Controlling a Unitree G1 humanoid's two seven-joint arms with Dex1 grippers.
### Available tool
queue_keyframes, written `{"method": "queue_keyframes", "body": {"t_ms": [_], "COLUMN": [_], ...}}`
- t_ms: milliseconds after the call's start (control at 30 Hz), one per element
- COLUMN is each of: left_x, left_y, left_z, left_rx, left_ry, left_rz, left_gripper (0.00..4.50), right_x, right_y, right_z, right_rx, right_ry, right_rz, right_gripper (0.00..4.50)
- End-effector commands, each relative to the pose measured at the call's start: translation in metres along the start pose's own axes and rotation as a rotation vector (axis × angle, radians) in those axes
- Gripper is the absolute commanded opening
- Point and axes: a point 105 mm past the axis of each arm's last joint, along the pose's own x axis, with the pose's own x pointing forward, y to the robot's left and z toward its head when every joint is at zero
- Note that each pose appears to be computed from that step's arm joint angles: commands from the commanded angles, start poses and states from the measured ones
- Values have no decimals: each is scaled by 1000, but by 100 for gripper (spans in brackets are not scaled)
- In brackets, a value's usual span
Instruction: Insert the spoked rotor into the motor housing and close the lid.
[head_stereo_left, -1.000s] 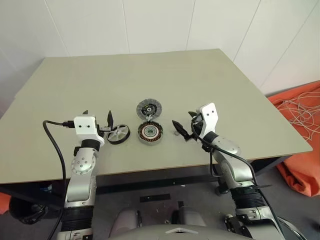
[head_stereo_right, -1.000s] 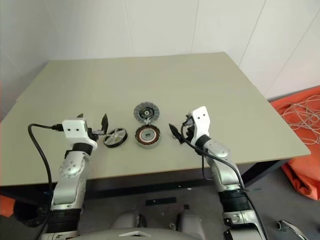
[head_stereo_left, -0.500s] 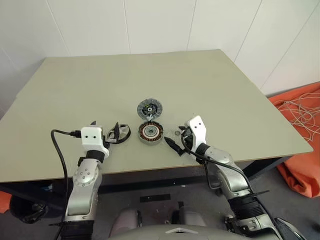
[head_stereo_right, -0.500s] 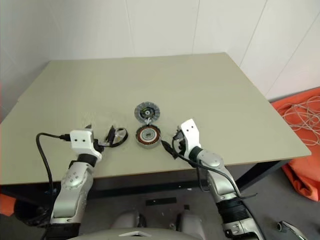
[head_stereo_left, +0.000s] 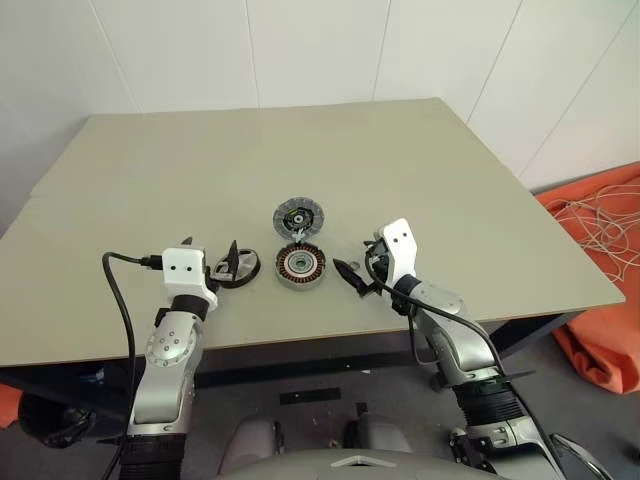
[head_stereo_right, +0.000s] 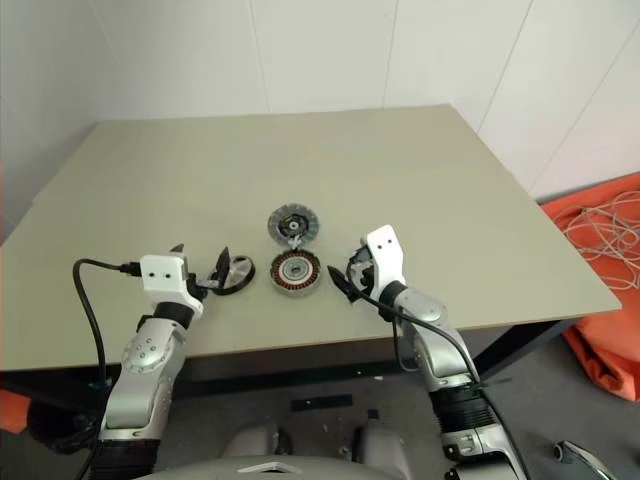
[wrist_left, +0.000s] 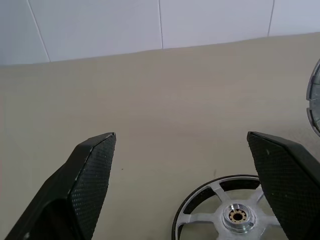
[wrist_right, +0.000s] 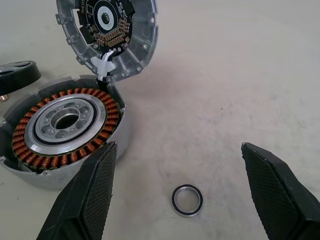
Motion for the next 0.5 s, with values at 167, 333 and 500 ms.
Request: {"method": "queue_keyframes", "body": {"t_ms": [167, 333, 500], "left_x": [-3, -3, -3], "left_y": [5, 4, 1], "left_z": [12, 12, 12], "left_rx": [15, 13, 7], "left_ry": [-46, -44, -44], "left_rz": [12, 13, 11], "left_gripper": [447, 447, 447], "right_x": [3, 2, -1], "right_y": [-3, -8, -12], "right_z": [1, -3, -6], "right_rx": [-14, -15, -18], "right_ry": [0, 21, 43], "right_rz": [-4, -18, -27], "right_gripper": [450, 450, 450]}}
